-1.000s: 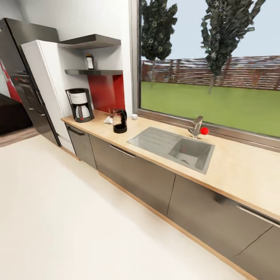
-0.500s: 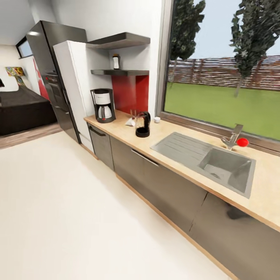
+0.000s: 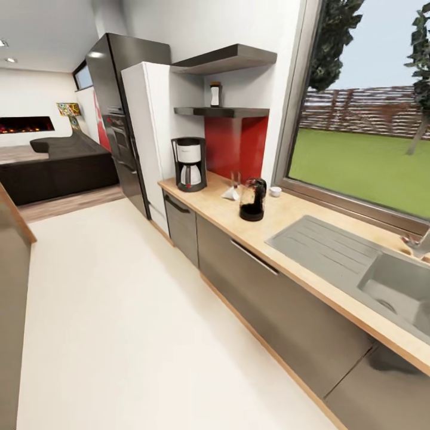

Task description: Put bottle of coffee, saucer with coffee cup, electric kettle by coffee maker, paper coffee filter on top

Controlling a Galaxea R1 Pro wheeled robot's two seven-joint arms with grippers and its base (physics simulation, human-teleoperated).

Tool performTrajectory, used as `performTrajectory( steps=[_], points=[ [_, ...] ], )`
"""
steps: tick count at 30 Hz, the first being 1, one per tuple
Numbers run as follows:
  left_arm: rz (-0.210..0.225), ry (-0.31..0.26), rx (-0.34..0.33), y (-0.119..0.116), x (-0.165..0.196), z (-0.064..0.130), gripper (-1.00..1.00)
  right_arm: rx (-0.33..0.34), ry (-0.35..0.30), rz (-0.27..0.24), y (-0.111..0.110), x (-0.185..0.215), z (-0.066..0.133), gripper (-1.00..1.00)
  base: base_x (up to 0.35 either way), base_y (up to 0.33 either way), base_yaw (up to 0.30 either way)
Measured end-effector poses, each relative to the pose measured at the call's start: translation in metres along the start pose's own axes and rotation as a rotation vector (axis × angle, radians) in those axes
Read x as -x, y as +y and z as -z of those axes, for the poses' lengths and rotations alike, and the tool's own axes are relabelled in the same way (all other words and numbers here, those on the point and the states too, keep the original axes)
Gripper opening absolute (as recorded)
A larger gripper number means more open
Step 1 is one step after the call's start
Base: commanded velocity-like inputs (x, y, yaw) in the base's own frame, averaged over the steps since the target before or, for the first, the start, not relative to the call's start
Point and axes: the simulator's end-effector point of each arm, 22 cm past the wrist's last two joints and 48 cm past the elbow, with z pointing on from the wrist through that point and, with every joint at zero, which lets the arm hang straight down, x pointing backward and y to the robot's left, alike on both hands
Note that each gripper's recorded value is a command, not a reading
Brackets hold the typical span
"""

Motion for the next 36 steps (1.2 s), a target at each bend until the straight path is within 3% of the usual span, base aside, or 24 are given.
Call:
performTrajectory(
  steps=[15,36],
  points=[
    [0.0,0.0,-0.001,-0.0009,-0.0001,0.0,1.0,0.0,0.0,0.0,0.0,0.0,0.0,1.0,0.311,0.187,0.265],
    [0.0,0.0,-0.001,-0.0004,0.0,0.0,1.0,0.001,0.003,0.005,-0.0004,-0.0016,0.0001,1.0,0.311,0.155,0.013]
  ],
)
